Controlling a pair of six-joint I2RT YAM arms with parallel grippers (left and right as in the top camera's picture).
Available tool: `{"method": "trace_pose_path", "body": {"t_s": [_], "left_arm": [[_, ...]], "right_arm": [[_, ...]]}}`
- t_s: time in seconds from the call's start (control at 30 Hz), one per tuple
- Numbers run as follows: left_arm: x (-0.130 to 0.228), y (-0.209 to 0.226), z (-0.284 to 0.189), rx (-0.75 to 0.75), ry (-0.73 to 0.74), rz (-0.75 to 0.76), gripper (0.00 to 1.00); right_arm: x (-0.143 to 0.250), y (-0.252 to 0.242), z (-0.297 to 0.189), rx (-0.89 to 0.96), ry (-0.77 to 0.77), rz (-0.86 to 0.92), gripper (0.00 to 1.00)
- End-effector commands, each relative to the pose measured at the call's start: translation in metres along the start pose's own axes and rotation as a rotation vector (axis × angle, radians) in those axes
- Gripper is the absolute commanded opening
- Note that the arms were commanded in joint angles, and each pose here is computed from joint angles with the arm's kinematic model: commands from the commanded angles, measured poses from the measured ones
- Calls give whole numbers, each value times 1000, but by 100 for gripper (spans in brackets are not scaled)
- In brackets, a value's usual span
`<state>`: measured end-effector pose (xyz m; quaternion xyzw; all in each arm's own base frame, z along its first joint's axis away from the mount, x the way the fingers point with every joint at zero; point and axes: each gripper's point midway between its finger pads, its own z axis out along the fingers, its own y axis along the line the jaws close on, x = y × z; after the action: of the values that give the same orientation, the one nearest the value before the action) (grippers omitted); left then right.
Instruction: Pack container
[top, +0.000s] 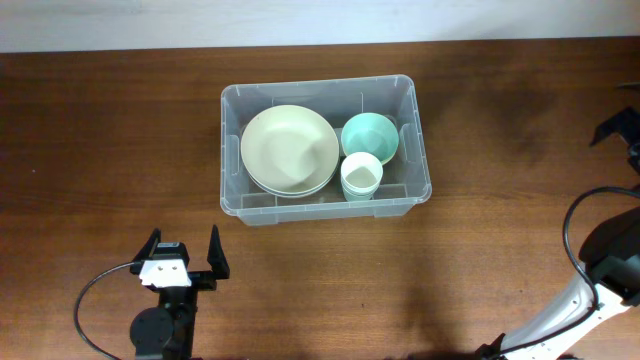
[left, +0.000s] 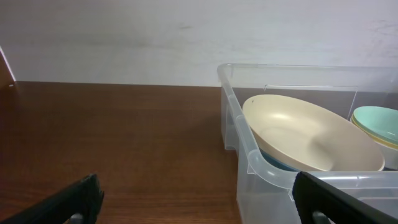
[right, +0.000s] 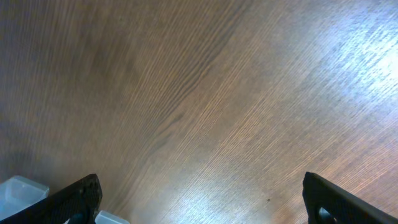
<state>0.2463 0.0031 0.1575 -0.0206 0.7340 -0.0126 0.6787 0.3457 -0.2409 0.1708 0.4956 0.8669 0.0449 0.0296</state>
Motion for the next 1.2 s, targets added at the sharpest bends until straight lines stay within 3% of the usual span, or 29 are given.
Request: {"method": "trace_pose_path", "body": {"t_s": [0.0, 0.17, 0.57, 0.87, 1.07, 1.17], "left_arm": [[1, 4, 0, -19, 0, 11, 99], [1, 4, 0, -19, 0, 11, 99], [1, 4, 0, -19, 0, 11, 99], [1, 4, 0, -19, 0, 11, 99], [1, 4, 0, -19, 0, 11, 99], [1, 4, 0, -19, 0, 11, 99]], "right_arm": [[10, 11, -24, -4, -61, -34, 99], [27, 31, -64, -27, -177, -108, 99], [88, 78, -202, -208, -776, -296, 99], [173, 24, -174, -299, -817, -352, 99], [200, 10, -166, -472, -1004, -365, 99], [217, 12, -162, -543, -1092, -463, 99]]}}
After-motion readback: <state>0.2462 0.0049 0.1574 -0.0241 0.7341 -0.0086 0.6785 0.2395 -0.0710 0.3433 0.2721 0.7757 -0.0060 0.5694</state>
